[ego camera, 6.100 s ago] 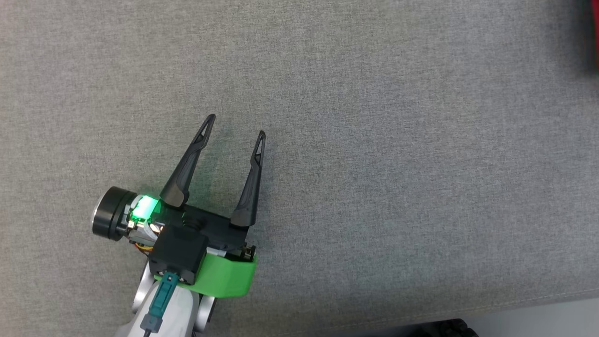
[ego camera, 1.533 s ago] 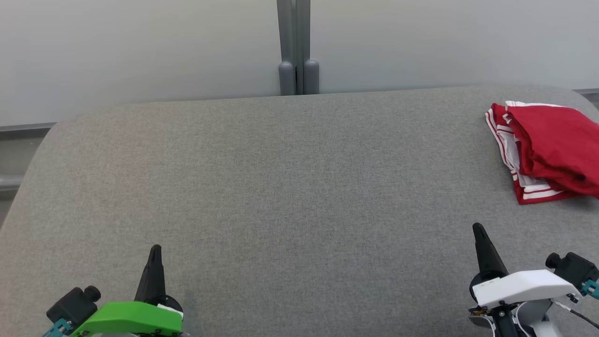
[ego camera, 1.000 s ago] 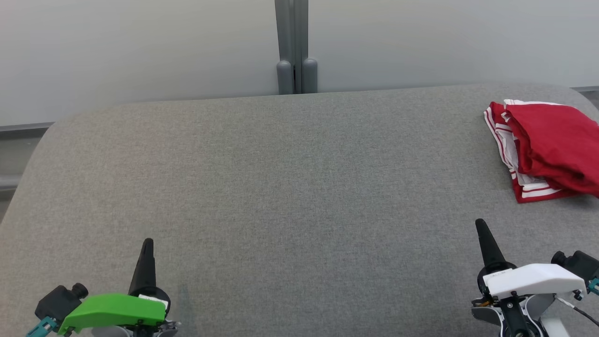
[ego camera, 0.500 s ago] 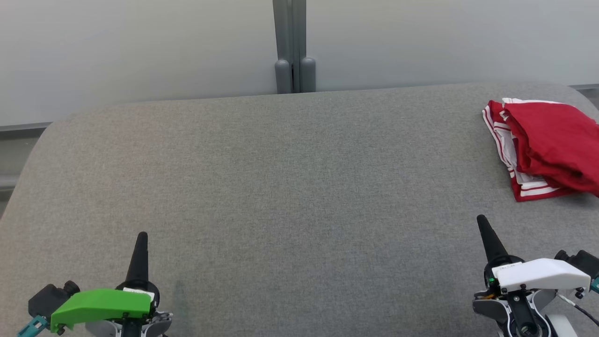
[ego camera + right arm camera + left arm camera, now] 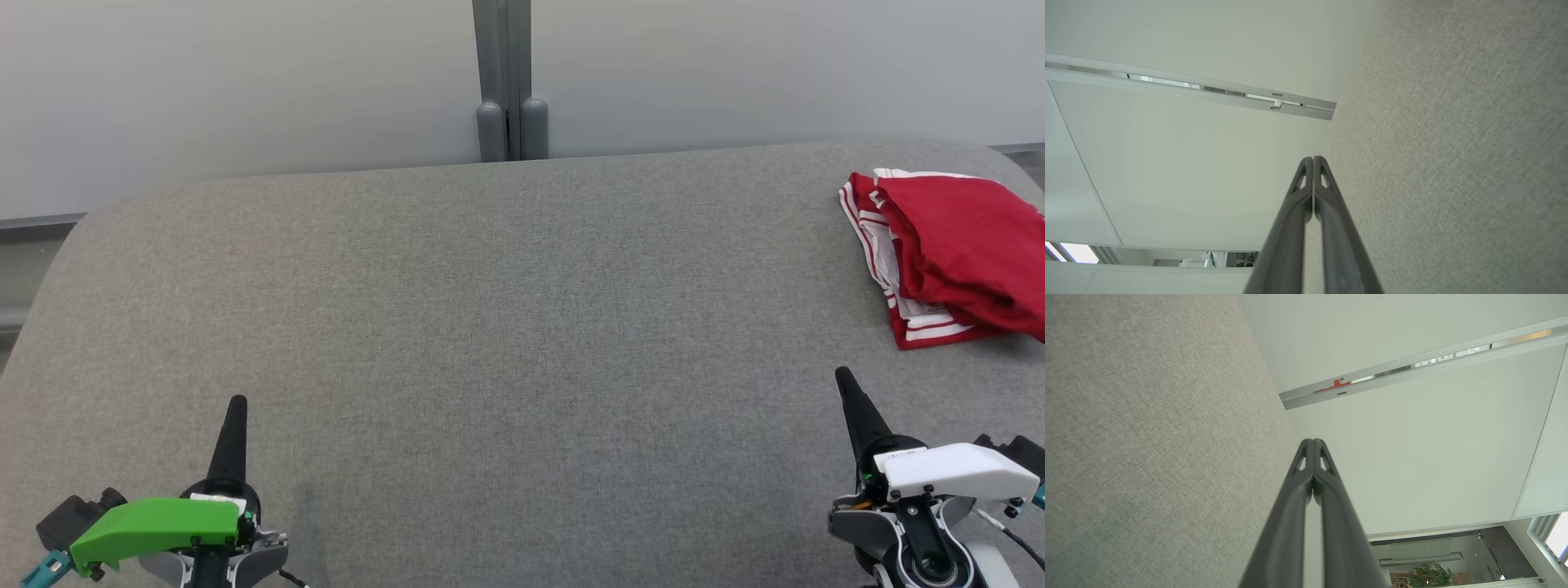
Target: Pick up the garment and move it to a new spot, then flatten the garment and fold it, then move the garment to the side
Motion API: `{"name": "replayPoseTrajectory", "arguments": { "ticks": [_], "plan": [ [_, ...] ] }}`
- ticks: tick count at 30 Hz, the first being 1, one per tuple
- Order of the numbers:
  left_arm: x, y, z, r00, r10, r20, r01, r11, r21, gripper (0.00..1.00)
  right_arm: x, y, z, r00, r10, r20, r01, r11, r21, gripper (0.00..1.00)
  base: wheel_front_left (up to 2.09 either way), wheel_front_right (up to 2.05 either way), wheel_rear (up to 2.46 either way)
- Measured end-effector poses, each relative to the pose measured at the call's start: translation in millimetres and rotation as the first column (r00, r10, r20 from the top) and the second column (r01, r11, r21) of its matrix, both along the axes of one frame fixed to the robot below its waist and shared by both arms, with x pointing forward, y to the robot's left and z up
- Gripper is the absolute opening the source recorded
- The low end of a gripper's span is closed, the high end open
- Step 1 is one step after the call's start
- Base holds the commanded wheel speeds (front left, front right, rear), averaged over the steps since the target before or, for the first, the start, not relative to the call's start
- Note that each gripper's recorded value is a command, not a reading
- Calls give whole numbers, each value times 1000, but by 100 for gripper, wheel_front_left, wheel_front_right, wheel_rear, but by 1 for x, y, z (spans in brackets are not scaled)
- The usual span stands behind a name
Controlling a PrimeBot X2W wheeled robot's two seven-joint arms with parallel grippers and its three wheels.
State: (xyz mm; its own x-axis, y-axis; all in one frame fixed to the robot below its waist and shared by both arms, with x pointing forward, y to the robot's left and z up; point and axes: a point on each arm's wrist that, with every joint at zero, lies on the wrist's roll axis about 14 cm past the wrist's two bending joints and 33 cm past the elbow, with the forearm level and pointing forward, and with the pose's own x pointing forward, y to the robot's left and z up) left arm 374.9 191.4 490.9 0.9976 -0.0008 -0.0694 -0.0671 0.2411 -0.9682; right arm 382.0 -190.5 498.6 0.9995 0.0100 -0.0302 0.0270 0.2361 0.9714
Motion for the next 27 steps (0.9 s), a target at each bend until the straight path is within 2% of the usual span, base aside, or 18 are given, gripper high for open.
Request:
{"name": "replayPoseTrajectory", "arguments": {
  "ticks": [27],
  "plan": [
    [10,7,11,999,13,45,-3,980,-201,0,5,-8,5,1000,-15,14,12,980,196,0,0,0,0]
  ]
}}
